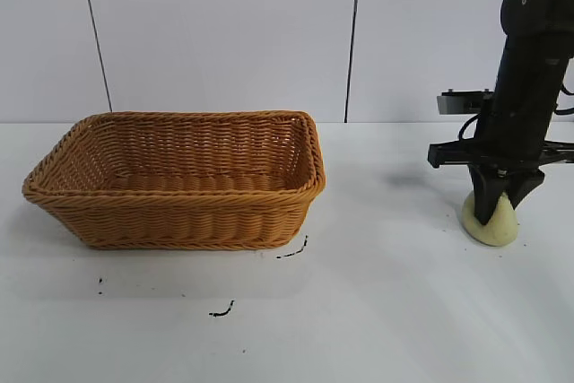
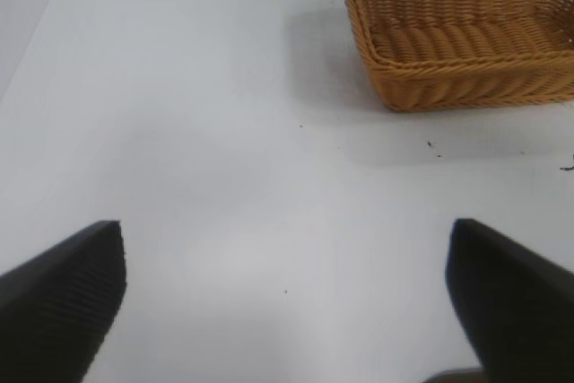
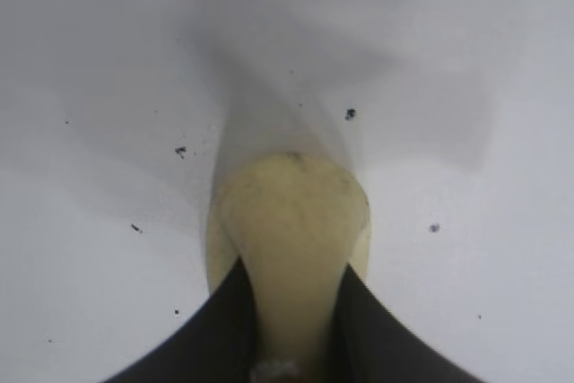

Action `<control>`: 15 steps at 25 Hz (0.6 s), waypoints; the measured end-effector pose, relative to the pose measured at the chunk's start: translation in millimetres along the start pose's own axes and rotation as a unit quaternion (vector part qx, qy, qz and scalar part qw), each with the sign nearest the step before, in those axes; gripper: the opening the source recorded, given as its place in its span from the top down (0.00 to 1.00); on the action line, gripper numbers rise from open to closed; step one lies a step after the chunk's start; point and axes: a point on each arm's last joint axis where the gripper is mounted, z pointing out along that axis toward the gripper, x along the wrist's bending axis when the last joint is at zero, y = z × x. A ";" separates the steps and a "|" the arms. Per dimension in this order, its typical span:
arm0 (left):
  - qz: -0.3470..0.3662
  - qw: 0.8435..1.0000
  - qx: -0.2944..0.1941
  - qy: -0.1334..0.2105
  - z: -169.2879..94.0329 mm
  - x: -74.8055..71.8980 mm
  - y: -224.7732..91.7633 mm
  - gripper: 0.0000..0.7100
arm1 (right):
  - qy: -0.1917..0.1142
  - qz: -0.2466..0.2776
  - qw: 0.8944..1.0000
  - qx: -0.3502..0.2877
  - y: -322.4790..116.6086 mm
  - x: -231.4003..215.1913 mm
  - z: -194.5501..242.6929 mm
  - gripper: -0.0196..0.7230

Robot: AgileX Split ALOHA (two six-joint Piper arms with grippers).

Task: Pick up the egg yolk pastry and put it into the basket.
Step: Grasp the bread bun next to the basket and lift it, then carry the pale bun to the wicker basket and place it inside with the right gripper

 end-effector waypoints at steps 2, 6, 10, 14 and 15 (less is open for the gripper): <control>0.000 1.000 0.000 0.000 0.0 0.0 0.0 0.02 | 0.000 0.000 1.000 -0.002 0.8 0.0 -7.0 0.81; 0.000 1.000 0.000 0.000 0.0 0.0 0.0 0.02 | -0.001 0.000 1.000 -0.024 8.8 0.0 -45.5 0.81; 0.000 1.000 0.000 0.000 0.0 0.0 0.0 0.02 | -0.005 -0.002 0.998 -0.068 18.3 -0.5 -102.3 0.82; 0.000 1.000 0.000 0.000 0.0 0.0 0.0 0.02 | -0.007 -0.002 0.993 -0.117 27.5 -0.6 -144.7 0.82; 0.000 1.000 0.000 0.000 0.0 0.0 0.0 0.02 | -0.007 -0.002 0.992 -0.126 29.2 -0.6 -151.1 0.82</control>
